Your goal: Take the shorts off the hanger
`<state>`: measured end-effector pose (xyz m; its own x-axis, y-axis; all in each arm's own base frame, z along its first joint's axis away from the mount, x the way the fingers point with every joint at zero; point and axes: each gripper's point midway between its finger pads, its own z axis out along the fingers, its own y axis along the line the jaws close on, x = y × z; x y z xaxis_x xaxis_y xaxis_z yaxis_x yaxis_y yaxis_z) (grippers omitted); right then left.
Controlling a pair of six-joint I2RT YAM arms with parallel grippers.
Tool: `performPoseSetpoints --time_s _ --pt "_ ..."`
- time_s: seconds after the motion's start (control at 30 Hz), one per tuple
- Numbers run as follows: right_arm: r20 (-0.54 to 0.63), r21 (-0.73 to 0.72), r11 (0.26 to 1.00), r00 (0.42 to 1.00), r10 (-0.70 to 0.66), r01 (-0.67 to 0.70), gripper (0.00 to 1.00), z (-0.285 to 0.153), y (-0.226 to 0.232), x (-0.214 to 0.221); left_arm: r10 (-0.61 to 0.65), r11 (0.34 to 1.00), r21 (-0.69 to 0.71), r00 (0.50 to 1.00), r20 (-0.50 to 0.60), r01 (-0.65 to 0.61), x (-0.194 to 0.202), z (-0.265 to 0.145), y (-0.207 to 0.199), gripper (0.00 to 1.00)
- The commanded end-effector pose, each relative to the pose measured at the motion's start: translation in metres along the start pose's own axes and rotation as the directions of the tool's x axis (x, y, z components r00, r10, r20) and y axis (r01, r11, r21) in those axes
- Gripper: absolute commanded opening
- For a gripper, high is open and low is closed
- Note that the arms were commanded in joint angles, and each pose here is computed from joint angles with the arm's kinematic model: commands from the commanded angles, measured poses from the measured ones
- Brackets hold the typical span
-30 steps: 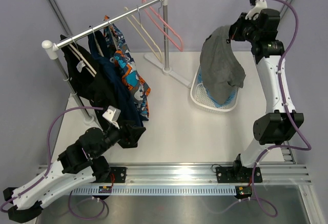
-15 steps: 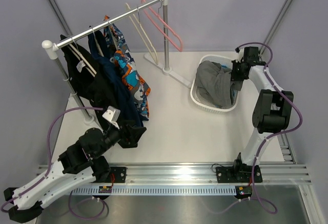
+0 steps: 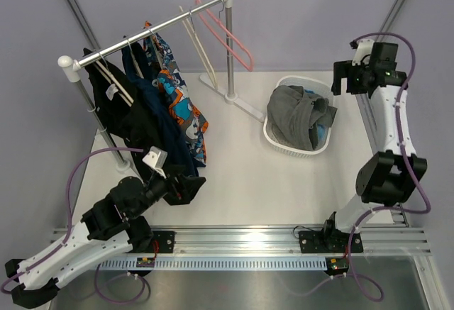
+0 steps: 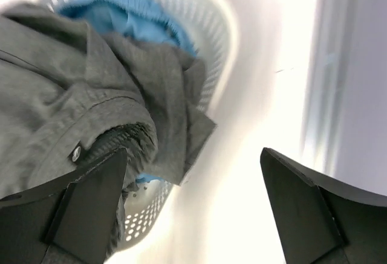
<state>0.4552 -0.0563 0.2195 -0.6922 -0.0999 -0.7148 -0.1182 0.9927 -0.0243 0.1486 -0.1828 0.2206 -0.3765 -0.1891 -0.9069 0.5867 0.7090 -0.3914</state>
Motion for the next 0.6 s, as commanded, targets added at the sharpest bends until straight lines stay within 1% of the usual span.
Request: performPoseSetpoints --time_s 0.0,0.03,0.1,0.13,0.2,0.23,0.3,0.37,0.4,0.43,0.5,0.57 --pt "0.167 0.032 0.998 0.984 -0.064 0.06 0.99 -0.08 0.005 -0.042 0.008 0.999 0.038 0.998 0.054 -0.01 -0.019 -0.002 -0.01 0.99" --pt "0.196 0.036 0.997 0.978 -0.071 0.065 1.0 -0.096 0.009 -0.044 0.012 0.999 0.039 0.999 0.051 -0.013 -0.019 -0.002 -0.011 0.99" --pt "0.206 0.011 0.998 0.976 -0.068 0.067 0.99 -0.105 0.017 -0.037 0.024 0.999 0.036 0.999 0.037 -0.025 -0.019 -0.001 -0.011 0.99" --pt "0.245 0.015 0.998 0.967 -0.068 0.067 0.99 -0.119 0.02 -0.041 0.027 0.999 0.038 0.999 0.035 -0.029 -0.02 -0.001 -0.012 0.99" --pt "0.273 0.009 0.999 0.961 -0.033 0.032 1.0 -0.123 0.024 -0.038 0.035 0.999 0.033 0.999 0.024 -0.035 -0.02 0.0 -0.012 0.99" --pt "0.305 0.019 1.0 0.952 -0.024 0.019 0.99 -0.135 0.026 -0.04 0.037 0.999 0.032 0.999 0.02 -0.038 -0.02 -0.001 -0.012 0.99" --pt "0.331 0.045 0.999 0.944 -0.009 -0.006 1.0 -0.137 0.023 -0.037 0.043 0.999 0.025 0.999 0.012 -0.043 -0.021 0.0 -0.012 0.99" --pt "0.373 0.101 0.994 0.928 -0.006 -0.034 1.0 -0.15 0.016 -0.038 0.049 0.999 0.02 0.999 0.012 -0.049 -0.023 0.0 -0.012 0.99" --pt "0.38 0.106 0.994 0.925 -0.007 -0.036 0.99 -0.149 0.016 -0.035 0.052 0.998 0.019 0.999 0.011 -0.053 -0.024 0.001 -0.012 0.99" --pt "0.404 0.116 0.993 0.915 -0.016 -0.034 1.0 -0.158 0.017 -0.037 0.057 0.998 0.019 0.998 0.011 -0.057 -0.024 0.001 -0.012 0.99" --pt "0.413 0.102 0.995 0.91 -0.04 -0.003 0.99 -0.159 0.022 -0.032 0.062 0.998 0.019 0.998 0.016 -0.062 -0.027 0.0 -0.013 0.99" --pt "0.455 0.085 0.996 0.89 -0.042 0.004 0.99 -0.172 0.029 -0.035 0.067 0.998 0.019 0.998 0.019 -0.068 -0.028 0.0 -0.012 0.99"
